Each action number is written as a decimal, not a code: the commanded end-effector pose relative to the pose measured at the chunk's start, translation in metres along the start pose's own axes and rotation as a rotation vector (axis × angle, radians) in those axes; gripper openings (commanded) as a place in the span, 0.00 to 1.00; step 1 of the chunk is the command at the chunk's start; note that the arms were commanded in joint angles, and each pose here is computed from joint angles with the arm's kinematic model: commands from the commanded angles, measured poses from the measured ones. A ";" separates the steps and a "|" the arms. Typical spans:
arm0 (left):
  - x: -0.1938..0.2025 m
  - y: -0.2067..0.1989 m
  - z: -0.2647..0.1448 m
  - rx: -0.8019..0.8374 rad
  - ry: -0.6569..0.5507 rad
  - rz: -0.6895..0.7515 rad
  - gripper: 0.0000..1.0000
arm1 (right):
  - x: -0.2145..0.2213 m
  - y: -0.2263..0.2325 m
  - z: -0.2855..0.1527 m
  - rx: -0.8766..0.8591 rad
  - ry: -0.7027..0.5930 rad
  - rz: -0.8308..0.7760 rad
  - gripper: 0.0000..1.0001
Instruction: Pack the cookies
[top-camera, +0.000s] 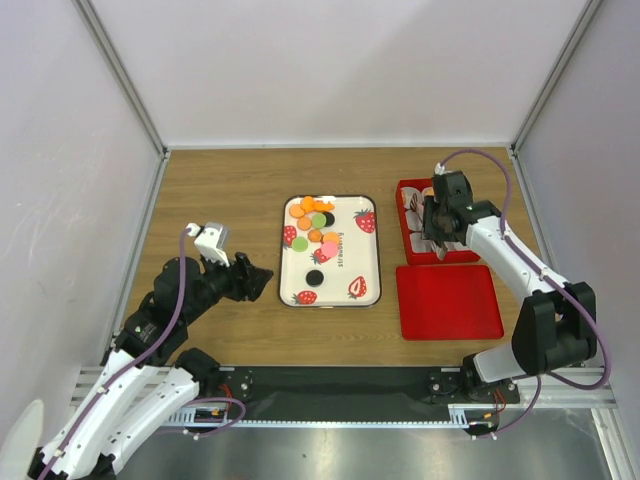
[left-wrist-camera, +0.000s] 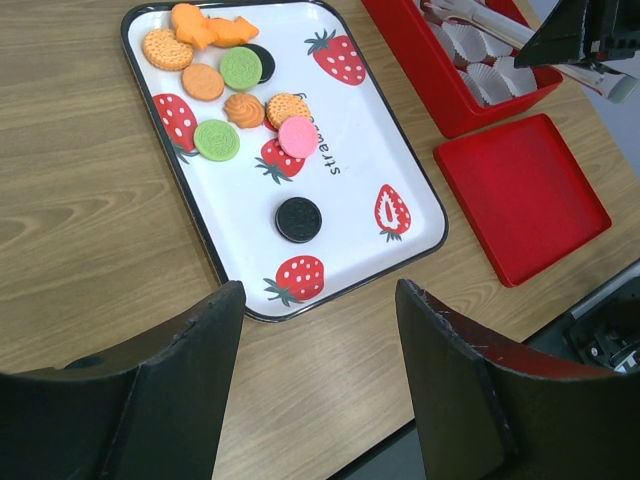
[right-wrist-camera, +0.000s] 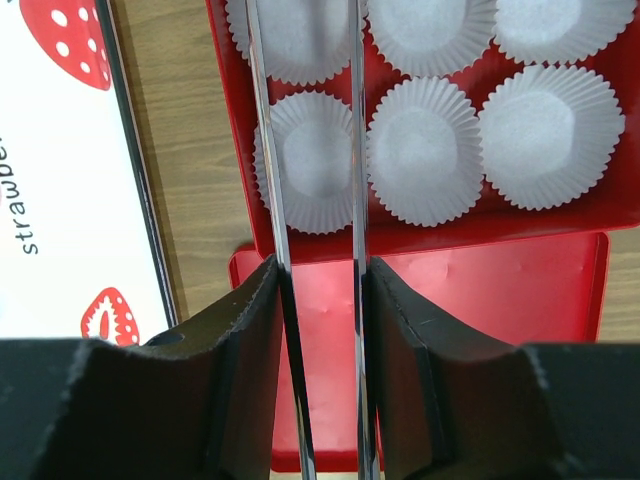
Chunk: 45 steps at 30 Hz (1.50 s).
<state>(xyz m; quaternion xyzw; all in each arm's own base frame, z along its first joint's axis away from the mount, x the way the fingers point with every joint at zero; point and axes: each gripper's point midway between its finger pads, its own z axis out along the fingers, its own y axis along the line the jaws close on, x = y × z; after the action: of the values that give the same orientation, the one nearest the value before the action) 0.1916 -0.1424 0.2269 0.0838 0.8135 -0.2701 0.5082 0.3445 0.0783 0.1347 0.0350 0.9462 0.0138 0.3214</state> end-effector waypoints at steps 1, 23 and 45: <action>-0.009 -0.004 -0.002 0.004 -0.022 -0.010 0.68 | -0.013 0.006 0.000 -0.024 -0.051 0.014 0.35; -0.008 -0.005 0.000 0.011 -0.020 -0.007 0.68 | -0.001 0.001 -0.004 -0.016 -0.036 0.013 0.40; -0.009 -0.006 -0.001 0.017 -0.026 -0.007 0.68 | -0.007 -0.002 -0.015 -0.009 -0.059 0.018 0.50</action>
<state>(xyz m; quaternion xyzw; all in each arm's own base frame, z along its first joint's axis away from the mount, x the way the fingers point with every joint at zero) 0.1916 -0.1431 0.2263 0.0850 0.8141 -0.2705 0.5068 0.3366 0.0781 0.1307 0.0370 0.9466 0.0190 0.3198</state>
